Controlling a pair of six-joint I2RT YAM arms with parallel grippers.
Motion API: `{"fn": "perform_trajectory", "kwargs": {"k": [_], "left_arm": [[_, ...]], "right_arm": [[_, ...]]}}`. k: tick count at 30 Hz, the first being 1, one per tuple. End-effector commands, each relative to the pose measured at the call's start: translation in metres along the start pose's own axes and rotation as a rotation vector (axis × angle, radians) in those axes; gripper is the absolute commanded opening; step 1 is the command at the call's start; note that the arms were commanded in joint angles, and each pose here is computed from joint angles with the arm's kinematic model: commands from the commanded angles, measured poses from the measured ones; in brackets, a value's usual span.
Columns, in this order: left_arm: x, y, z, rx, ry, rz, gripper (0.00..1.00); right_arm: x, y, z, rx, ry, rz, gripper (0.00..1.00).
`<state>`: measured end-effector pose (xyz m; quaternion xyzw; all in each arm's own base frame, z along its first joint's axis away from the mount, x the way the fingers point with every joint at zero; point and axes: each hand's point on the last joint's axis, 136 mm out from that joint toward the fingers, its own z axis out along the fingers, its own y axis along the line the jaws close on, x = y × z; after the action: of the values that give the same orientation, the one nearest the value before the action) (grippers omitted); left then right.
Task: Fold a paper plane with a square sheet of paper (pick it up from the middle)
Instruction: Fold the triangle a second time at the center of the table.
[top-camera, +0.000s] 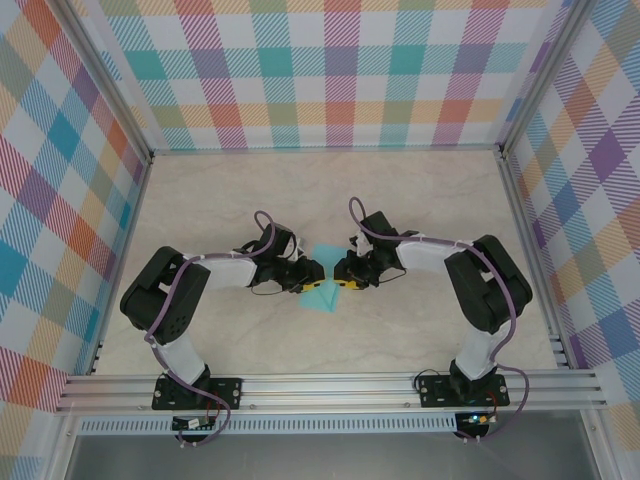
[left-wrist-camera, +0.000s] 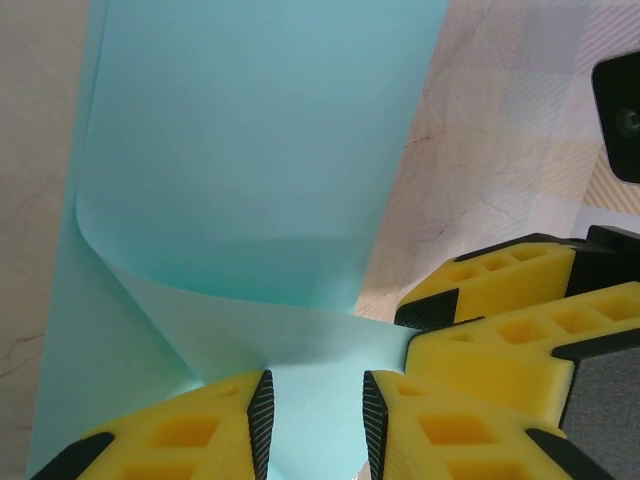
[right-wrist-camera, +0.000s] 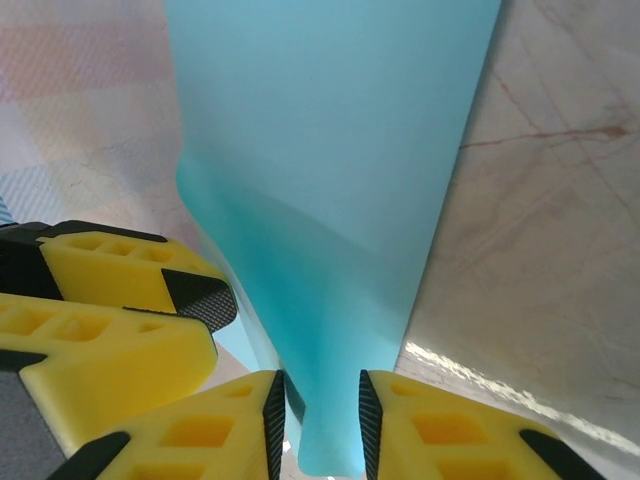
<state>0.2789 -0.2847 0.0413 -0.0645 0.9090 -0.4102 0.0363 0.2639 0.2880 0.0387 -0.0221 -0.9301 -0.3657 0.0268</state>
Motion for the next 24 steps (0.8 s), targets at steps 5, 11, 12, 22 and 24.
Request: {"fn": "perform_trajectory", "kwargs": {"k": [5,11,12,22,24], "left_arm": [[0.001,-0.002,0.003,-0.017,0.013,0.010,0.32],[0.002,-0.012,-0.001,0.012,0.020,0.023,0.32],[0.002,-0.013,-0.002,0.013,0.018,0.024,0.32],[0.009,-0.028,-0.012,0.048,0.013,0.052,0.33],[0.012,-0.031,-0.011,0.044,0.017,0.059,0.33]], "right_arm": [[-0.006,0.007,0.002,-0.015,-0.011,-0.020,0.15],[-0.010,0.002,0.004,0.010,-0.026,-0.024,0.10],[-0.010,0.001,0.004,0.015,-0.027,-0.023,0.10],[-0.013,-0.004,0.008,0.036,-0.026,-0.020,0.07],[-0.013,-0.005,0.009,0.039,-0.023,-0.017,0.07]]}}
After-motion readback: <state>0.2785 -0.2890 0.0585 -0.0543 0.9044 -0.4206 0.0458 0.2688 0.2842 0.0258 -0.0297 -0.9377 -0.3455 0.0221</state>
